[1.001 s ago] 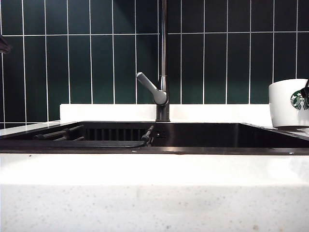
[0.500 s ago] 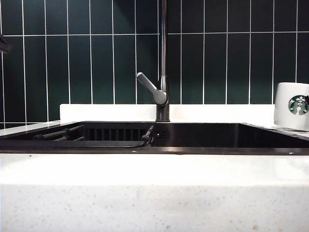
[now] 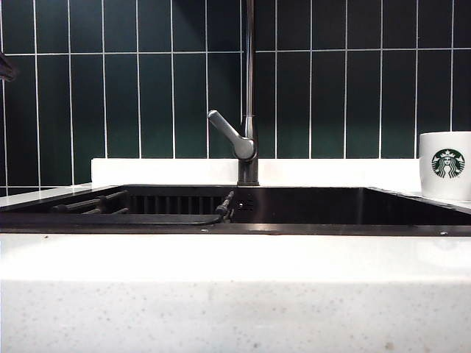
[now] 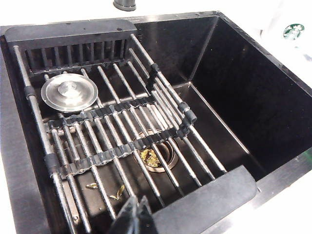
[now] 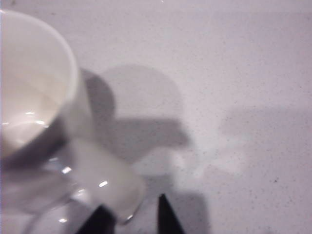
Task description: Pick up the mug next to the sink, go to the faucet to get some water, pour the water into the sink, and finally put the mug back to its place.
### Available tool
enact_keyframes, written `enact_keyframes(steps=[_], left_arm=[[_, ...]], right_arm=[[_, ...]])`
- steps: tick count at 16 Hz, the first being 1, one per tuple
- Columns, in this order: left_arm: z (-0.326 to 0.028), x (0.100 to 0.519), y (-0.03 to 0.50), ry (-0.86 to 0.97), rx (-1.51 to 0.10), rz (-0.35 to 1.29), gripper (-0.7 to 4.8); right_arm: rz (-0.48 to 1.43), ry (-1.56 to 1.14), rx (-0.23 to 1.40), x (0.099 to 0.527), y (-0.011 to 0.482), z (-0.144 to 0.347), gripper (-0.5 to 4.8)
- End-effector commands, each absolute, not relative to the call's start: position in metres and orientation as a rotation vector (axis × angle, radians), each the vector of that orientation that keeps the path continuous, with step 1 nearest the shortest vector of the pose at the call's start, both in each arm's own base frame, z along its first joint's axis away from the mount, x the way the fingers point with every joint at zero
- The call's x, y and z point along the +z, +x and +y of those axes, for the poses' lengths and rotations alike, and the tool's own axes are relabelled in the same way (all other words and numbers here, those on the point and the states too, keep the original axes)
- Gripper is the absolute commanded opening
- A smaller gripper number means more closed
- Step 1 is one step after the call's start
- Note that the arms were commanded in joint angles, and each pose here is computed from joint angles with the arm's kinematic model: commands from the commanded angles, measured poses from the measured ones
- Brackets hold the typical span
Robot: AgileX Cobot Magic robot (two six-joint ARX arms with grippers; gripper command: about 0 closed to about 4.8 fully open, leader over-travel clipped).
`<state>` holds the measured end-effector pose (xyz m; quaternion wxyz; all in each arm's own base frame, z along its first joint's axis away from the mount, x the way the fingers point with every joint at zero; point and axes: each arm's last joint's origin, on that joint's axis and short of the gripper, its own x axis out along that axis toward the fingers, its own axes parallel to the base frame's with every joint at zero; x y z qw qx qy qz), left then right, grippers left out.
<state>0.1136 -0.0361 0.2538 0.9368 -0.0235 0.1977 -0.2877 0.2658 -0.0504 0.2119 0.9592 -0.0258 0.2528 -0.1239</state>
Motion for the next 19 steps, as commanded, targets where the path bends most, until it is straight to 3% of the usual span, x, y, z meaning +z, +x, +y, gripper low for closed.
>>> enact_keyframes(steps=[1,4,10,14,18,19], left_arm=[[-0.035,0.257,0.110,-0.042,-0.594,0.369,-0.06],[-0.034,0.258,0.103,-0.041,-0.595,0.357,-0.06],[-0.025,0.265,0.062,-0.084,-0.589,0.235,-0.06],[-0.021,0.266,0.043,-0.077,-0.598,0.152,-0.06],[-0.020,0.265,0.042,-0.076,-0.582,0.157,-0.06],[-0.018,0.264,0.043,-0.067,-0.515,0.161,-0.06]], right_arm=[[0.470,-0.013,-0.221,0.229,0.255,-0.047,1.03],[0.497,0.016,-0.153,0.238,0.240,-0.039,0.83],[0.292,-0.030,-0.016,0.286,0.192,-0.005,0.41],[0.265,-0.037,0.030,0.288,0.147,0.004,0.20],[0.107,-0.036,0.029,0.289,0.090,0.003,-0.04],[0.059,-0.035,0.028,0.287,0.073,0.002,-0.05]])
